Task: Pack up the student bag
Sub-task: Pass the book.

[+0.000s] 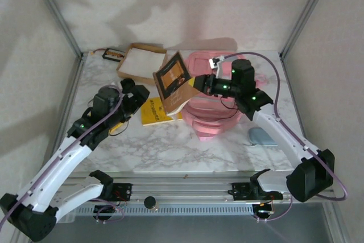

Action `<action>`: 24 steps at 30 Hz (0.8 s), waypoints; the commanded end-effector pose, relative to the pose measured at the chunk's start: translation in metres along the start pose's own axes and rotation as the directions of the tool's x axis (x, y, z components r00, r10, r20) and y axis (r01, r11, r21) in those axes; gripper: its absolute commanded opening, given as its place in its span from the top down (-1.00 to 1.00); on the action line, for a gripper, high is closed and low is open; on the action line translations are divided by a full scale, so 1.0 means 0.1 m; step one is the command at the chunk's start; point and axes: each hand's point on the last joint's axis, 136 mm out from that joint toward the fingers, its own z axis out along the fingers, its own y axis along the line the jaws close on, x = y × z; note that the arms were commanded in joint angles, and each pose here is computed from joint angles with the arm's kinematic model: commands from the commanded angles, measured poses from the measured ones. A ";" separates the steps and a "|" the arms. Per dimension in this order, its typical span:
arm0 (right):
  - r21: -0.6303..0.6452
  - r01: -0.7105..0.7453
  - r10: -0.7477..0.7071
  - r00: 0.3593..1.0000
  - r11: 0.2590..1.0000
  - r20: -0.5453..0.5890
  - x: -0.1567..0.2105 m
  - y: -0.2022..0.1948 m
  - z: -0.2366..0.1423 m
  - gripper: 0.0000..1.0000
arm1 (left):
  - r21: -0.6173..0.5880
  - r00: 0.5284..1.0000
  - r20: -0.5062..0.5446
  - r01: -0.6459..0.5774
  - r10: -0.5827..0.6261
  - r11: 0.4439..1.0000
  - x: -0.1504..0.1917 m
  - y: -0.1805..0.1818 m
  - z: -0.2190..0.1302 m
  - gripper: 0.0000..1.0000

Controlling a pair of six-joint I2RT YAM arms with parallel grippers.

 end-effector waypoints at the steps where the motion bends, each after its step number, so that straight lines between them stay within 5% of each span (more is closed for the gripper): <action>1: -0.122 0.047 -0.035 0.995 0.991 0.097 -0.24 0.37 -0.26 1.00 | 0.241 0.997 -0.072 -0.020 0.039 0.970 0.14 -0.62 0.09 -0.90; 6: -0.142 0.060 -0.043 0.992 0.988 0.120 -0.32 0.49 -0.38 1.00 | 0.345 0.987 -0.113 -0.066 0.111 0.936 0.36 -1.04 0.32 -0.93; 17: -0.208 0.049 -0.023 0.992 0.977 0.127 -0.33 0.58 -0.55 1.00 | 0.371 0.984 -0.164 -0.005 0.071 0.928 0.53 -1.11 0.68 -0.92; 24: -0.214 0.006 0.014 0.996 0.977 0.089 -0.20 0.46 -0.55 1.00 | 0.486 0.976 -0.210 0.049 0.063 0.872 0.61 -1.40 0.66 -0.67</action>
